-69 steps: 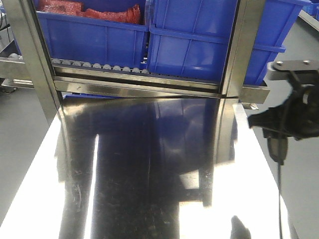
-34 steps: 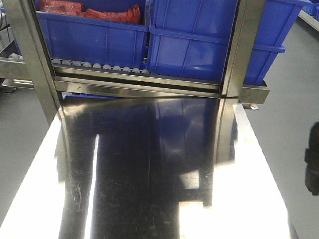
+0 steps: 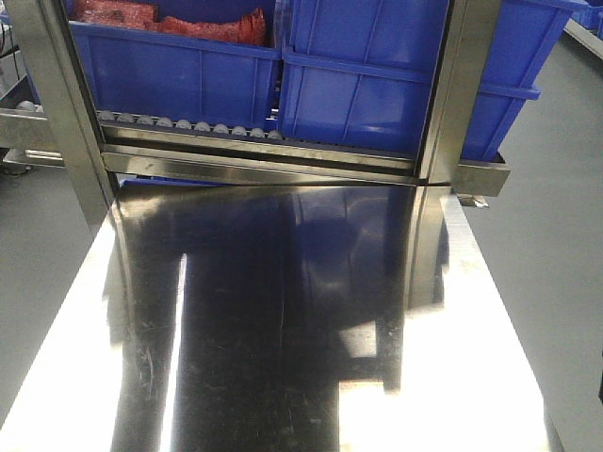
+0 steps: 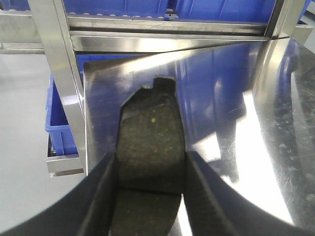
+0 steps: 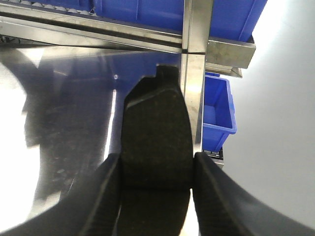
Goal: Move and align brake pads A on conveyor
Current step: 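Raise the right gripper's pad away from the table, then drive backward and turn away from the steel table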
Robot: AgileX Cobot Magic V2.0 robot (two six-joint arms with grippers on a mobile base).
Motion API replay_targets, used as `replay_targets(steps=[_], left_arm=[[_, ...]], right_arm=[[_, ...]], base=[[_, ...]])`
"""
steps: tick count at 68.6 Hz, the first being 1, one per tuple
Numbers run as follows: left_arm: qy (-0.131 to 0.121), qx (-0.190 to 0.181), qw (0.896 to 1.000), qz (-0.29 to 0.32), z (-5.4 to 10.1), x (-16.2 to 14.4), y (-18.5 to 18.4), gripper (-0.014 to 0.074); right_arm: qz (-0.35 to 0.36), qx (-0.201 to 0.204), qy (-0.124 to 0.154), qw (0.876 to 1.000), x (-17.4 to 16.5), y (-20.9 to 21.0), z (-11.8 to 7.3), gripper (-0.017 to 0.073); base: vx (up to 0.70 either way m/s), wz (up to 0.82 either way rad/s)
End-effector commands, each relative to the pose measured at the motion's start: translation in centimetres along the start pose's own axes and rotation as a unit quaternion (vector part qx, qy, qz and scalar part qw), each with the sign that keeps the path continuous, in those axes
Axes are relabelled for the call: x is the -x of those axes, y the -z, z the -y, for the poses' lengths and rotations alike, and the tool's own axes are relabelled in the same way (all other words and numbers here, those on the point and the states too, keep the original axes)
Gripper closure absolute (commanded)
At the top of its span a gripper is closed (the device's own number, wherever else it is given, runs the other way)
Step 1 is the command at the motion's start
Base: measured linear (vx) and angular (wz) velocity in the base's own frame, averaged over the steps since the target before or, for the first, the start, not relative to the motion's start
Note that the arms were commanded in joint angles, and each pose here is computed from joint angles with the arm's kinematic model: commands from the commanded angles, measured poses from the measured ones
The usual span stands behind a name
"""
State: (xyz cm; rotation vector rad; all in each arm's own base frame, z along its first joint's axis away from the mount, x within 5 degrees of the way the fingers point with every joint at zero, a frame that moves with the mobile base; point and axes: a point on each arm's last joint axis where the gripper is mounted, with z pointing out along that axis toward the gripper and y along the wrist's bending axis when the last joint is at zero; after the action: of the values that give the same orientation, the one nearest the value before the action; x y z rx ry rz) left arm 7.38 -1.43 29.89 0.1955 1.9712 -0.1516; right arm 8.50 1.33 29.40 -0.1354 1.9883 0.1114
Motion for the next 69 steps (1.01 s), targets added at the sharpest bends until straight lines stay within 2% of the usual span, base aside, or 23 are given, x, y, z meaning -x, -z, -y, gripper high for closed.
replay_targets(steps=[1, 45, 69], left_arm=[[-0.002, -0.013, 0.999, 0.052, 0.24, 1.56, 0.37, 0.06], [-0.003, -0.013, 0.999, 0.052, 0.23, 1.56, 0.37, 0.06], [-0.003, -0.013, 0.999, 0.052, 0.23, 1.56, 0.37, 0.06]], right_arm=[[0.062, 0.003, -0.002, 0.998, 1.73, 0.41, -0.06, 0.0564], [0.062, 0.003, -0.002, 0.998, 1.73, 0.41, -0.06, 0.0564], [0.062, 0.003, -0.002, 0.998, 1.73, 0.41, -0.06, 0.0564]], base=[[0.0, 0.0], [-0.01, 0.03], [-0.11, 0.57]])
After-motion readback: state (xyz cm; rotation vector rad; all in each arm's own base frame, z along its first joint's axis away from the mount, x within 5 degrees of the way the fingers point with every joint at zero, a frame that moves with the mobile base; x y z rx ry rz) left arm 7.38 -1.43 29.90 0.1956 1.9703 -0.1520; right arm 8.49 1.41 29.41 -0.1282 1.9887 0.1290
